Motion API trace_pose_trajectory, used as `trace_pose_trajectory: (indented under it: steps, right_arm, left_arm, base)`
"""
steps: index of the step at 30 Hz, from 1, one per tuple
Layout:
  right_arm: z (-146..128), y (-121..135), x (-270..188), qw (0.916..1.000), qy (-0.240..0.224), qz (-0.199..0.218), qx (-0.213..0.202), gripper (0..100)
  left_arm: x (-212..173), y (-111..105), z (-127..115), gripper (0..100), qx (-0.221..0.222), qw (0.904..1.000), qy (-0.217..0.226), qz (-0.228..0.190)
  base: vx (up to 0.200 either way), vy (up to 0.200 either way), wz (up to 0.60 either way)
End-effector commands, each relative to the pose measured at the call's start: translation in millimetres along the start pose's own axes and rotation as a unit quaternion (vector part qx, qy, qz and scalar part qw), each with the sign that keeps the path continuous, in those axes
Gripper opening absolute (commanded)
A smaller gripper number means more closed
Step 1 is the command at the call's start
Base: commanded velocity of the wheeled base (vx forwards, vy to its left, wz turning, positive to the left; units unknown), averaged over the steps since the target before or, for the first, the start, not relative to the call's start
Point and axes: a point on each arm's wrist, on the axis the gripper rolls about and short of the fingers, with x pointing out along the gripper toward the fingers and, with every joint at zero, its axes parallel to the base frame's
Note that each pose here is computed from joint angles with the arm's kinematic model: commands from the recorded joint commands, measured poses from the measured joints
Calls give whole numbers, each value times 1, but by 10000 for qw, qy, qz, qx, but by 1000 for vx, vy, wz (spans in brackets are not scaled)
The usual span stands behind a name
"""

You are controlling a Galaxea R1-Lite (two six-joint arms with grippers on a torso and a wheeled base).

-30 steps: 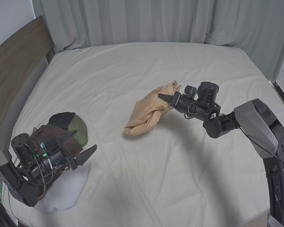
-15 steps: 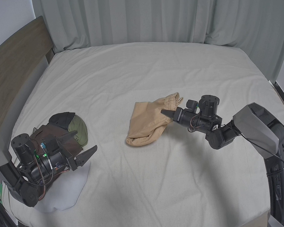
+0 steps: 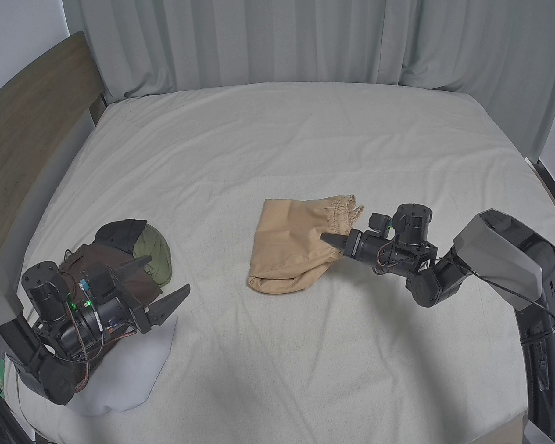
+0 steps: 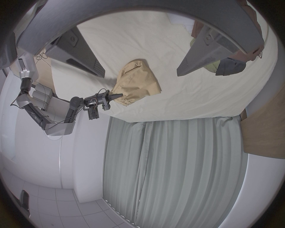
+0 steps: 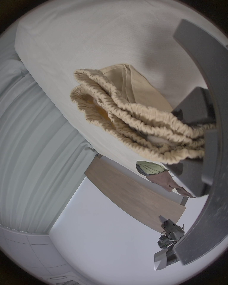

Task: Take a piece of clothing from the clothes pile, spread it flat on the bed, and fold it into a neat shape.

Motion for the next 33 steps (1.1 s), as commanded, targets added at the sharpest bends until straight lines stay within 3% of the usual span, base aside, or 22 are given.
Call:
trace_pose_trajectory:
  steps: [1, 30, 31, 33]
  right_arm:
    - [-11, -9, -1, 9999, 123, -105, 54, 0]
    - [-17, -17, -4, 9997, 170, -199, 4, 0]
    - [-17, -18, -4, 9996, 170, -208, 9, 100]
    - [-18, -18, -5, 9996, 181, -216, 16, 100]
  left_arm:
    - [0, 0, 0, 100, -2, 10000, 1, 0]
    - [-1, 0, 5, 100, 52, 9999, -95, 11]
    - [-1, 0, 5, 100, 48, 9999, -89, 11]
    - [-1, 0, 6, 100, 52, 9999, -95, 11]
  base:
    - [0, 0, 0]
    - [0, 0, 0]
    - [0, 0, 0]
    - [0, 0, 0]
